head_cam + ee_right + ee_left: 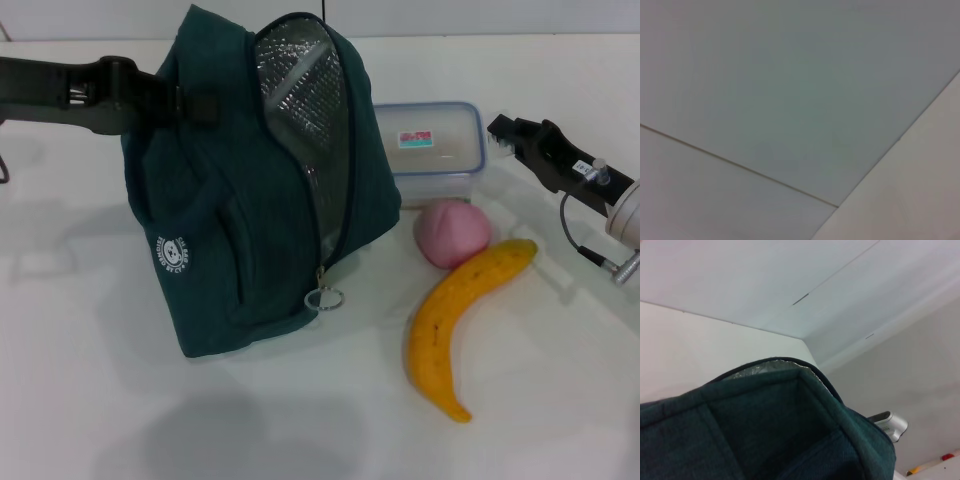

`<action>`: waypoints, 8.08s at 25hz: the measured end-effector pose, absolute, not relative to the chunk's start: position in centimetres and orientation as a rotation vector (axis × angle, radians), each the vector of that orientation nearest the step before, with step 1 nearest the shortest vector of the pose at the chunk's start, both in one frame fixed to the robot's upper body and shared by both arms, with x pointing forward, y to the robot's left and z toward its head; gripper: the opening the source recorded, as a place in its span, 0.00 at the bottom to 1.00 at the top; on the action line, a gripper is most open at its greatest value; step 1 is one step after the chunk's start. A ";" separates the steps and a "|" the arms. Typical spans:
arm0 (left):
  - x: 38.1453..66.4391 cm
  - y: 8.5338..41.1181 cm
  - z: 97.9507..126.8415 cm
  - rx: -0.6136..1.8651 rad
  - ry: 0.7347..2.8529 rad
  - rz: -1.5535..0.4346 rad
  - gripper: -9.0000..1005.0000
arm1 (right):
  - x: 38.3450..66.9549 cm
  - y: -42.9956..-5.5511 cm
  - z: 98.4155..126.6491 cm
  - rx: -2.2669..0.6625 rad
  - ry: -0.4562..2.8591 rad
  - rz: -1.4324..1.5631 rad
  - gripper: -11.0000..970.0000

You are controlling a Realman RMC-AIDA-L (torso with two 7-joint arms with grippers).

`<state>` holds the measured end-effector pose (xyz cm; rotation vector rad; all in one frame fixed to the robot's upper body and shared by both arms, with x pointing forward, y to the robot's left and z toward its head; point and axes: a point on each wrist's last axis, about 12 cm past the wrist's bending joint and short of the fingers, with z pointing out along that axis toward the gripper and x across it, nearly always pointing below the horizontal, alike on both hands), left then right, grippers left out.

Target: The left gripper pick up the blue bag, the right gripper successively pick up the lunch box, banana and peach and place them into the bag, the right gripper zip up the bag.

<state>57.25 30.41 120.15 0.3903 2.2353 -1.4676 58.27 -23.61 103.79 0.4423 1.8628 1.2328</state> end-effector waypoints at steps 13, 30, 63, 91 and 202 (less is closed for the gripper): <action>57.2 30.4 120.1 0.391 2.235 -1.470 0.05 | 57.1 -25.2 104.5 0.431 1.736 1.284 0.11; 57.2 30.3 119.7 0.367 2.232 -1.500 0.05 | 54.1 -29.2 105.8 0.518 1.432 1.364 0.11; 58.0 28.3 118.9 0.382 2.213 -1.535 0.05 | 60.1 -19.6 116.6 0.125 1.132 1.931 0.11; 58.2 27.4 119.0 0.409 2.189 -1.560 0.05 | 58.6 -17.4 111.9 0.051 1.555 1.850 0.11; 57.5 28.3 117.9 0.311 2.103 -1.614 0.05 | 59.4 -13.0 115.9 -2.594 1.205 0.168 0.89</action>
